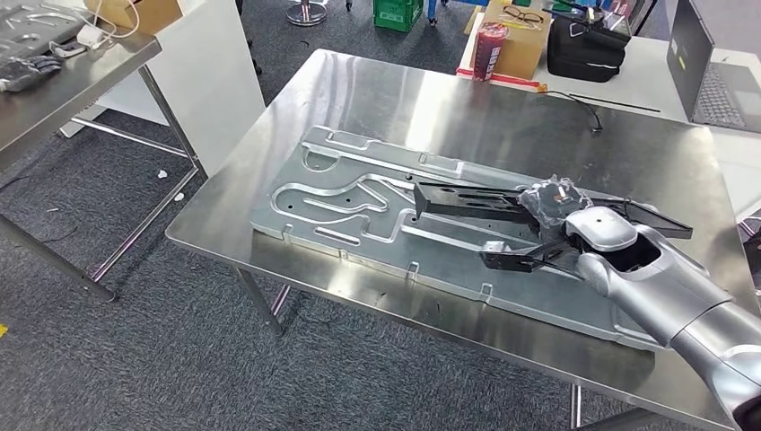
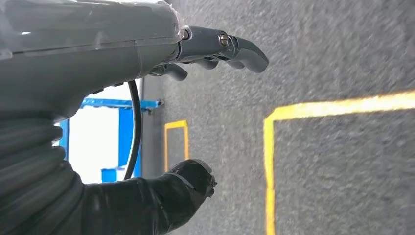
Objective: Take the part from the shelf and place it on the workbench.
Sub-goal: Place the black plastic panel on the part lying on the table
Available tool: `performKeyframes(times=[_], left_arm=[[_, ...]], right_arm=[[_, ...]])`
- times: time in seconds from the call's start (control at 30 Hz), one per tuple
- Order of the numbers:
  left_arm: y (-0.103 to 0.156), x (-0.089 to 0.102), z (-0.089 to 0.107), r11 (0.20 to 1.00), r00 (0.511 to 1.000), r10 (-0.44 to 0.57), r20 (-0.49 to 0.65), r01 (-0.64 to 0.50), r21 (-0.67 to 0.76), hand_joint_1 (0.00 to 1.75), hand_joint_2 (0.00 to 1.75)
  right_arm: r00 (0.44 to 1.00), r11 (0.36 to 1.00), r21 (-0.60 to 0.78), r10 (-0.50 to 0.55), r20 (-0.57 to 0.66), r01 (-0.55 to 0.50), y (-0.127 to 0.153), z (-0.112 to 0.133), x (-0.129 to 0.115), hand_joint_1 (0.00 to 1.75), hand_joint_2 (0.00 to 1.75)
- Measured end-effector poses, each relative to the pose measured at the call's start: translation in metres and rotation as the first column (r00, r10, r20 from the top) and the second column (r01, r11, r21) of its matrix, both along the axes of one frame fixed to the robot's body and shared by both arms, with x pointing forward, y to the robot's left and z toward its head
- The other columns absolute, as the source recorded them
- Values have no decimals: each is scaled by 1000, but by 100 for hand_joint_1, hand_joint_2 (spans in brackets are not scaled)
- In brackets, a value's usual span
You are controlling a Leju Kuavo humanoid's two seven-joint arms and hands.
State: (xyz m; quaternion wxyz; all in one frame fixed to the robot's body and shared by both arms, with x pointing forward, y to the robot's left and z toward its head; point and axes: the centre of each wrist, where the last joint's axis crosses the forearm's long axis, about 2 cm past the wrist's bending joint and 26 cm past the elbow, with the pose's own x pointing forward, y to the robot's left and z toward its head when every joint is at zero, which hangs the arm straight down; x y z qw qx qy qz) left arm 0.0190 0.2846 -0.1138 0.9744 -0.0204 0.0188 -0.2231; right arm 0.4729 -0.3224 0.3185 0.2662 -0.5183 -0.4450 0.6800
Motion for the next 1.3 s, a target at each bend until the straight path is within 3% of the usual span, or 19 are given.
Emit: performKeyframes(times=[0.37, 0.5, 0.63, 0.7, 0.83, 1.03, 1.3], left_arm=[[1, 1, 0, 1000, 1000, 0, 9, 0, 2, 0, 175], [0, 3, 0, 1000, 995, 12, 97, -9, -30, 0, 175], [-2, 10, 1, 999, 989, 18, 147, -12, -42, 0, 175], [-2, 11, 1, 999, 989, 16, 146, -9, -48, 0, 175], [-2, 12, 1, 999, 990, 16, 139, -10, -42, 0, 0], [-2, 13, 1, 1000, 995, 15, 94, -14, -14, 0, 0], [1, 2, 0, 1000, 1000, 5, 16, -5, -2, 0, 0]], right_arm=[[999, 999, 8, -47, -15, 47, -18, -4, 0, 175, 175], [997, 997, -12, -82, 9, 82, -23, 6, 0, 175, 175], [990, 990, 0, -141, 22, 141, -38, 50, -2, 0, 0], [987, 988, 13, -154, 44, 153, -47, 63, -4, 0, 0], [982, 985, 46, -170, 77, 167, -61, 74, -6, 0, 0], [980, 979, 113, -179, 81, 169, -71, 82, -9, 0, 0], [986, 978, 152, -154, 66, 143, -82, 35, -8, 0, 0]])
